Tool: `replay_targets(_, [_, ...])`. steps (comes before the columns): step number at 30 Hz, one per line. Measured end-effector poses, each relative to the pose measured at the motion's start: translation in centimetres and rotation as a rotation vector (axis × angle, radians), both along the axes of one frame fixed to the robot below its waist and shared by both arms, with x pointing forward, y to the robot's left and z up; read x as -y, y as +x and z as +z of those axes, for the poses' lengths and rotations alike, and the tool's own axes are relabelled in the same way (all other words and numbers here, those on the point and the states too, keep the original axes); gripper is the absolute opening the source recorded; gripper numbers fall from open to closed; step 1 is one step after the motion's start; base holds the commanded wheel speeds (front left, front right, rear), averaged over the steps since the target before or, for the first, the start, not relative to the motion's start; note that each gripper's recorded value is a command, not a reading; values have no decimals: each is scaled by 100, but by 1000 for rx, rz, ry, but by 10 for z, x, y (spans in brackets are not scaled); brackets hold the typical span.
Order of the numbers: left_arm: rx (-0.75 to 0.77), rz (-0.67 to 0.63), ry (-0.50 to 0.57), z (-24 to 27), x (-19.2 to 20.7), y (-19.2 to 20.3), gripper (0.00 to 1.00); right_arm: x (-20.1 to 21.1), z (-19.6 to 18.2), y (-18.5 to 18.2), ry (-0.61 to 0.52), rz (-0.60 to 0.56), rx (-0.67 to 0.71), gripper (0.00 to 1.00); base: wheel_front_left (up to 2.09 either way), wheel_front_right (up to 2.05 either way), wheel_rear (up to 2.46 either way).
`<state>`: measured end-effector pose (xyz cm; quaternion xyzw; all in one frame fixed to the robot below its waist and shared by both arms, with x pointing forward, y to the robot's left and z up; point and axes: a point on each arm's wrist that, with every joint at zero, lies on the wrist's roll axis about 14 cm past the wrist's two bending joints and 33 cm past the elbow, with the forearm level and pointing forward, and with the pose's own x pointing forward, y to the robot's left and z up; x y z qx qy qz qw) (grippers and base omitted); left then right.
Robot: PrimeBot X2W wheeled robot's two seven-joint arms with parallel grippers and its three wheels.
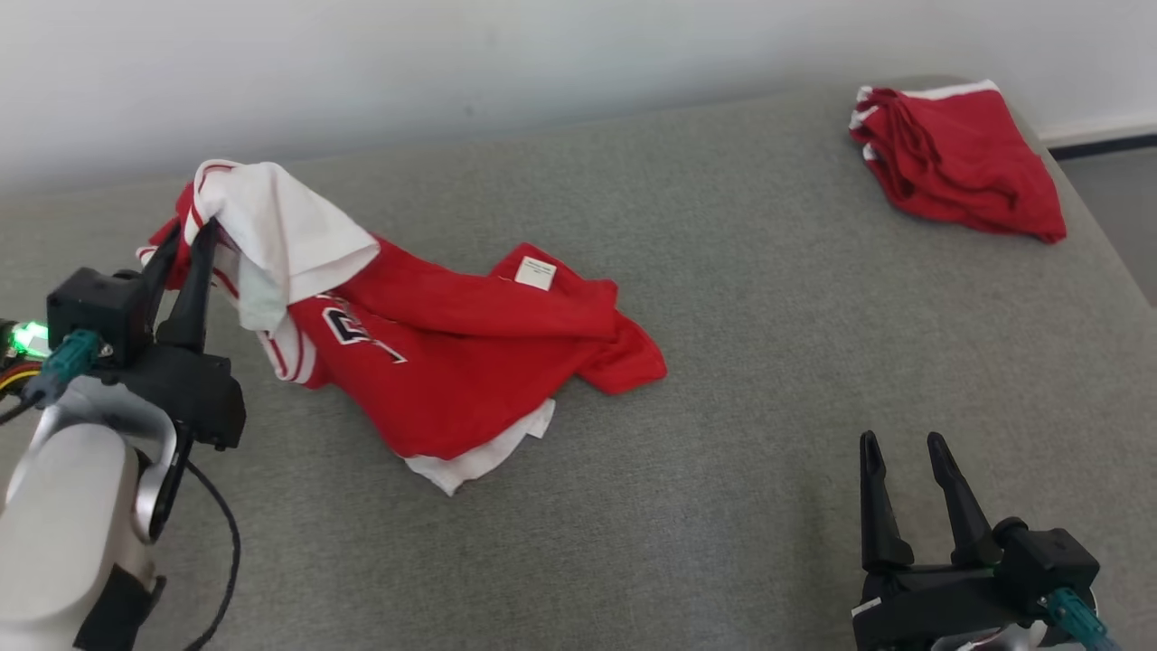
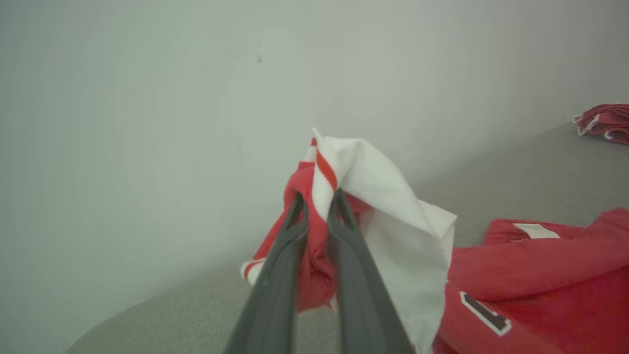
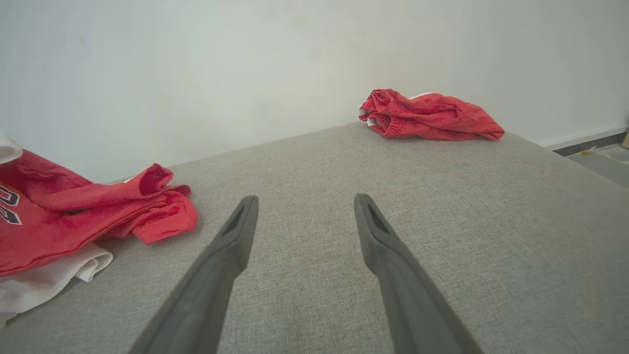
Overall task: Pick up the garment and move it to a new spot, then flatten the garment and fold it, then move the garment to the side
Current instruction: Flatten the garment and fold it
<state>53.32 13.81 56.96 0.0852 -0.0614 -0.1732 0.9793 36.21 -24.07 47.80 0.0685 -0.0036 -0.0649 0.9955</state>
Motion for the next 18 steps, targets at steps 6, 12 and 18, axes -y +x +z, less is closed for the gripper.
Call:
replay_targets(6, [-158,12,35,-57,2,23,100,16,-9,-6,-7,-53,-34,100,0,0,0])
replay_targets(12, [-167,30,26,-65,-6,17,100,15,-11,-9,-2,-52,-40,100,0,0,0])
replay_targets(18, [-159,76,29,-60,-33,-4,100,1,-7,-6,9,-11,-21,100,0,0,0])
